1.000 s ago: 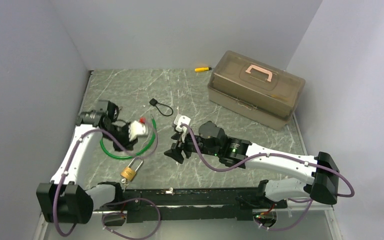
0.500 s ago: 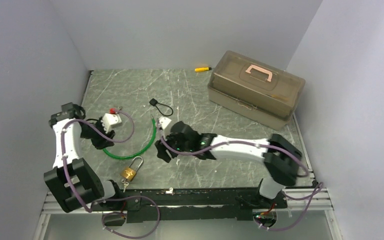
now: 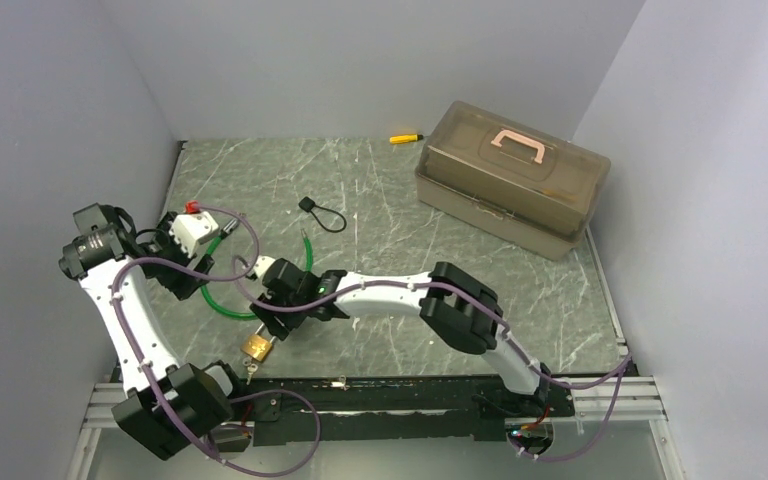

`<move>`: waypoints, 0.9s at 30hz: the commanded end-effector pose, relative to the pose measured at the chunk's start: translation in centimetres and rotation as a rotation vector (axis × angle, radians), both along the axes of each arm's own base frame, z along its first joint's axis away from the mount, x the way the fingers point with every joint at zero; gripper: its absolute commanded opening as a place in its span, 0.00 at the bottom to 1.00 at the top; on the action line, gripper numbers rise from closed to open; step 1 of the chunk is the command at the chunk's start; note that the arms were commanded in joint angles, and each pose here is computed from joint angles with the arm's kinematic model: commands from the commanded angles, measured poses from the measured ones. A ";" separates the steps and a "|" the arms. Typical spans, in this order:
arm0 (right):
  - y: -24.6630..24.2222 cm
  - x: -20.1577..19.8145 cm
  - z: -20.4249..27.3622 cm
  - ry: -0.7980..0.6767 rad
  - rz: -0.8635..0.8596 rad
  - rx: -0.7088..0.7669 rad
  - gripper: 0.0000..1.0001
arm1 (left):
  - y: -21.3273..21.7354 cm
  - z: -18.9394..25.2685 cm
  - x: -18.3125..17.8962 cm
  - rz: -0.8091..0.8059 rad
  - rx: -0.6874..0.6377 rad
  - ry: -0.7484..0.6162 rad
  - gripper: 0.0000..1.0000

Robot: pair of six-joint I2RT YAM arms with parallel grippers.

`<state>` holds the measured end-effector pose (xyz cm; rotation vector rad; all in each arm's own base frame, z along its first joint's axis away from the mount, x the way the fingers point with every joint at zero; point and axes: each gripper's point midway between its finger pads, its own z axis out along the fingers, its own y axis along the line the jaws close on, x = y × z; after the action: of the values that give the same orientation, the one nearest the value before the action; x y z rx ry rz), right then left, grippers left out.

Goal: Unlock with the key
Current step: Pick up the lock from the center of the board.

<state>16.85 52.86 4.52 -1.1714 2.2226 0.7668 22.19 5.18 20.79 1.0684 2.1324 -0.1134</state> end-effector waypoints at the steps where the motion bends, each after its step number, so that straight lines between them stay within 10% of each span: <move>1: 0.7 0.1 -0.7 -0.062 -0.045 -0.067 0.64 | -0.1 2.5 -0.2 0.052 -0.063 -0.044 0.82; 27: -11.8 12.2 -0.4 -0.326 -0.215 -0.250 0.49 | -1.9 5.0 -1.8 0.017 -0.138 -0.121 0.89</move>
<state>24.65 44.67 2.32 -1.1146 2.1767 0.3384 20.64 4.60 25.11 0.9556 2.0437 -0.1260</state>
